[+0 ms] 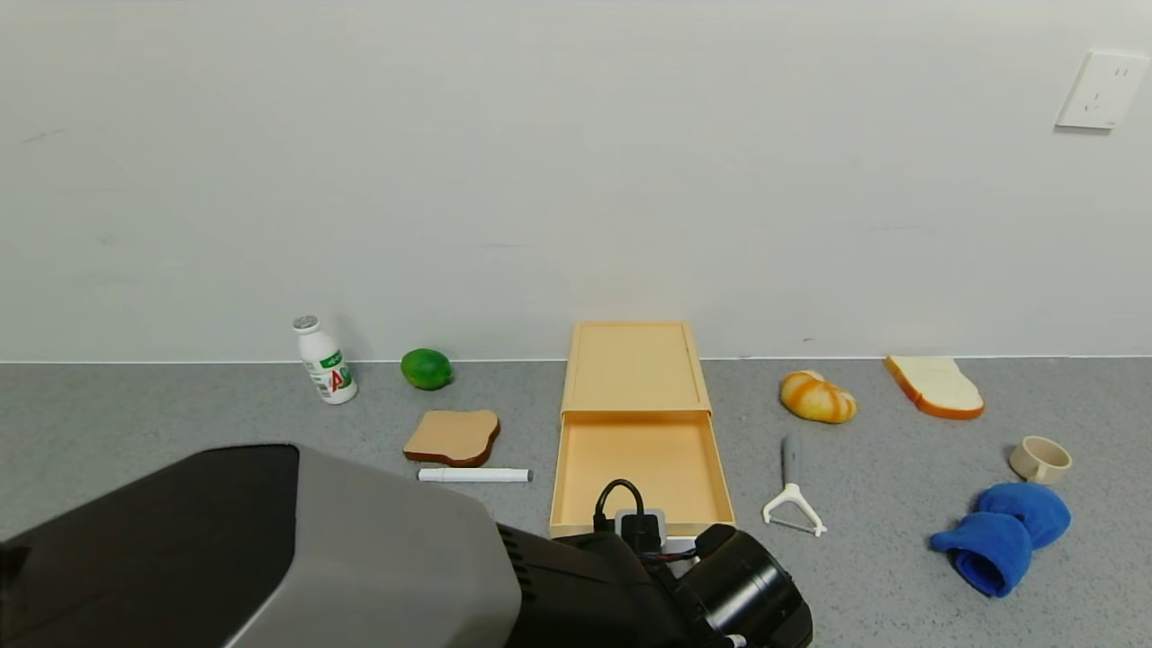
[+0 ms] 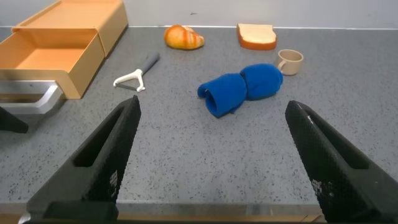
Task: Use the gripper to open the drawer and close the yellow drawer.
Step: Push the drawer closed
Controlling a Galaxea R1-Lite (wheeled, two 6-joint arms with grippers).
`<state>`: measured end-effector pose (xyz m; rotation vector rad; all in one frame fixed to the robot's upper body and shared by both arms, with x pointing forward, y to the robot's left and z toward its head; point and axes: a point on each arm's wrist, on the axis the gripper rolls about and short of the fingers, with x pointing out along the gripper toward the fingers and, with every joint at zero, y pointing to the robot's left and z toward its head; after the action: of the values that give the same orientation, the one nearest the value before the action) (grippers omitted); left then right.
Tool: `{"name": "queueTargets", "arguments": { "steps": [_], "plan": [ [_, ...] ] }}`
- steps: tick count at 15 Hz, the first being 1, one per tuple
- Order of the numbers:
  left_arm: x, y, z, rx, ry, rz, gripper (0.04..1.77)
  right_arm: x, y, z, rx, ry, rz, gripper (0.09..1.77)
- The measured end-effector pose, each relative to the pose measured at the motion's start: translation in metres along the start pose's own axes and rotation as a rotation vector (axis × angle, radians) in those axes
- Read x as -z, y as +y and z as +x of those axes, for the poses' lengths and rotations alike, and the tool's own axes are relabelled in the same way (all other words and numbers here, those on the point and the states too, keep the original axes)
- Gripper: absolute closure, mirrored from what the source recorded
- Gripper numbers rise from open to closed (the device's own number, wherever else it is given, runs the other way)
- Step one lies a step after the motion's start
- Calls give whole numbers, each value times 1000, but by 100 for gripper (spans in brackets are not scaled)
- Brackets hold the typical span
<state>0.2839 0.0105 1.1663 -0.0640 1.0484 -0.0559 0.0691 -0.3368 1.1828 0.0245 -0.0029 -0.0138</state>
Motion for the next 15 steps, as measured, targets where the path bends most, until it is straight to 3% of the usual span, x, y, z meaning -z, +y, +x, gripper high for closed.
{"name": "queueTargets", "arguments": {
  "steps": [4, 15],
  "plan": [
    [1, -1, 6, -39, -43, 6, 9, 0, 0, 0, 0, 0, 0, 15],
    [-7, -4, 7, -52, -88, -2, 9, 0, 0, 0, 0, 0, 0, 15]
  ]
}}
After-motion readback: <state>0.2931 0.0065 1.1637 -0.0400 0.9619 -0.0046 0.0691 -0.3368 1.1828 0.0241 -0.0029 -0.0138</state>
